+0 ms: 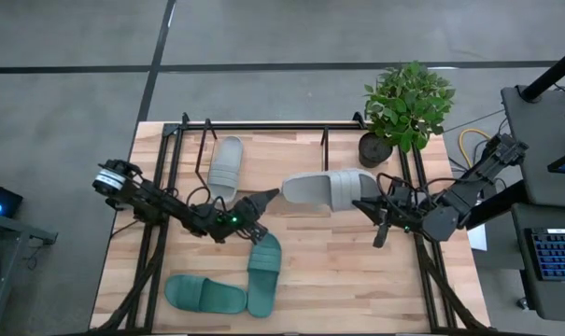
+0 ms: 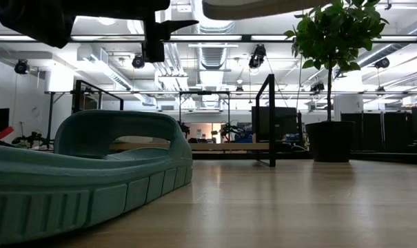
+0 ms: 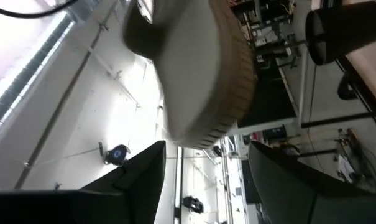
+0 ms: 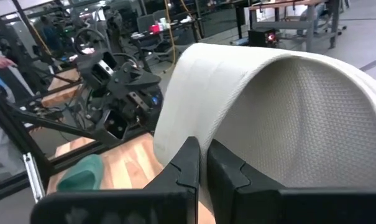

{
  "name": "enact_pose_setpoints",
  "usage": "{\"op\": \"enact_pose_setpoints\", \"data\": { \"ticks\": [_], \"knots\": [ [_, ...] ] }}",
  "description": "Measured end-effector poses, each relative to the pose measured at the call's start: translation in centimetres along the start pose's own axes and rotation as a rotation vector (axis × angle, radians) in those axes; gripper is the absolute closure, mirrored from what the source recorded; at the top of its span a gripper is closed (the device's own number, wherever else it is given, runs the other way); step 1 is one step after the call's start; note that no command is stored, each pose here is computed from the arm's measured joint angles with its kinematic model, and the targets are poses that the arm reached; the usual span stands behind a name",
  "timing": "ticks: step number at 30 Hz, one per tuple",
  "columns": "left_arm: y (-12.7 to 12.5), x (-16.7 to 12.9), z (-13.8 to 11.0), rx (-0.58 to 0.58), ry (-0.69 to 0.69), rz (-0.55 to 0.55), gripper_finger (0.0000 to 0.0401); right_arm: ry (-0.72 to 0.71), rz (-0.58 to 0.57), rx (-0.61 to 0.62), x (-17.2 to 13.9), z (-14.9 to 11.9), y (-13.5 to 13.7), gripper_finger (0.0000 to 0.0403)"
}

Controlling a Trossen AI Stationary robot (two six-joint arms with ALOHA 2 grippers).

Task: Pick and place slides into the shelf
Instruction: Put the left grey slide on the shelf

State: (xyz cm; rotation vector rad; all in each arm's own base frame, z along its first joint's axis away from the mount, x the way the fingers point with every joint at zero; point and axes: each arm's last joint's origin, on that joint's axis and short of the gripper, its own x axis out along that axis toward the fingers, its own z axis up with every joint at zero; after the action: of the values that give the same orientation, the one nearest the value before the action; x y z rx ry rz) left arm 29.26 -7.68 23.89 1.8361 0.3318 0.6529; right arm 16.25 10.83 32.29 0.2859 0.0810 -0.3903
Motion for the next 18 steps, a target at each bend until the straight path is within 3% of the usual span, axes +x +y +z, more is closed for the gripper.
{"op": "enact_pose_setpoints", "data": {
  "ticks": [7, 18],
  "knots": [
    [-0.06, -0.02, -0.03, 0.005, 0.006, -0.006, 0.0186, 0.0, -0.004, -0.002, 0.0, 0.02, -0.08, 0.0394],
    [-0.52, 0.19, 0.75, 0.077, -0.099, -0.017, 0.0186, -0.003, -0.017, -0.004, 0.2, -0.01, -0.11, 0.0394]
  ]
}}
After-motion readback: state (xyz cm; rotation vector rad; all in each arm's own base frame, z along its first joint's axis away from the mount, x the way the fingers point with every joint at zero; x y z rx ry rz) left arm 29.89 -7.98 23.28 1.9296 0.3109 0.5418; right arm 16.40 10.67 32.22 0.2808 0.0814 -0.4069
